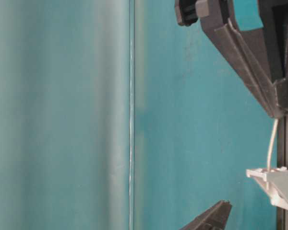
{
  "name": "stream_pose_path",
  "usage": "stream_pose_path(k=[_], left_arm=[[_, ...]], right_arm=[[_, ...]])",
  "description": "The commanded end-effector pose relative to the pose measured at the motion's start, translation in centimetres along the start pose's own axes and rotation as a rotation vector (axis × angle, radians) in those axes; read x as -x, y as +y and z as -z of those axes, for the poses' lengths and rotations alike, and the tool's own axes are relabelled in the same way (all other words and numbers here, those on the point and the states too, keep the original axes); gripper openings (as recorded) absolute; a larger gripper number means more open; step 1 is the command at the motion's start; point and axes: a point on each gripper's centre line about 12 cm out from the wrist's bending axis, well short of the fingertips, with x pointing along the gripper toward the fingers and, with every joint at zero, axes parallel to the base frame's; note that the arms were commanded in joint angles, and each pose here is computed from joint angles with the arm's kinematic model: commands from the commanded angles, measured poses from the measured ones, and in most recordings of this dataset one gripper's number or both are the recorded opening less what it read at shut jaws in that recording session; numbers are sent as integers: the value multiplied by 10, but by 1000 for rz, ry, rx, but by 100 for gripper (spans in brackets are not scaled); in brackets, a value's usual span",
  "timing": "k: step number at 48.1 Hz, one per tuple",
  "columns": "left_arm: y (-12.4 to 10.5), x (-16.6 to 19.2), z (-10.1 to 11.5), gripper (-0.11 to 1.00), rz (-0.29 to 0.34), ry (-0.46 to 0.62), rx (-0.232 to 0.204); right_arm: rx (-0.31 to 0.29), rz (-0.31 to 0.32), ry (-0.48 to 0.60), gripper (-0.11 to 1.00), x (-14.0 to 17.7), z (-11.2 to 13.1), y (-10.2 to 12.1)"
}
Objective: Insert the wire into the hole on the left side and pull it with the left arm.
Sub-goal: 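Push the wire tip through the white clip's hole with the right gripper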
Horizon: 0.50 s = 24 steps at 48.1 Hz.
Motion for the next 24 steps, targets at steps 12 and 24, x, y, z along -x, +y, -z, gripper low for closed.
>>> stream_pose_path(k=[12,24], left_arm=[[-2,-2,-10,59,6,-38,0],[-1,-2,-11,58,5,-41,0]], right_arm=[[-13,4,-32,5,-10,-10,1],[-14,0,-28,5,-19,-13,-1]])
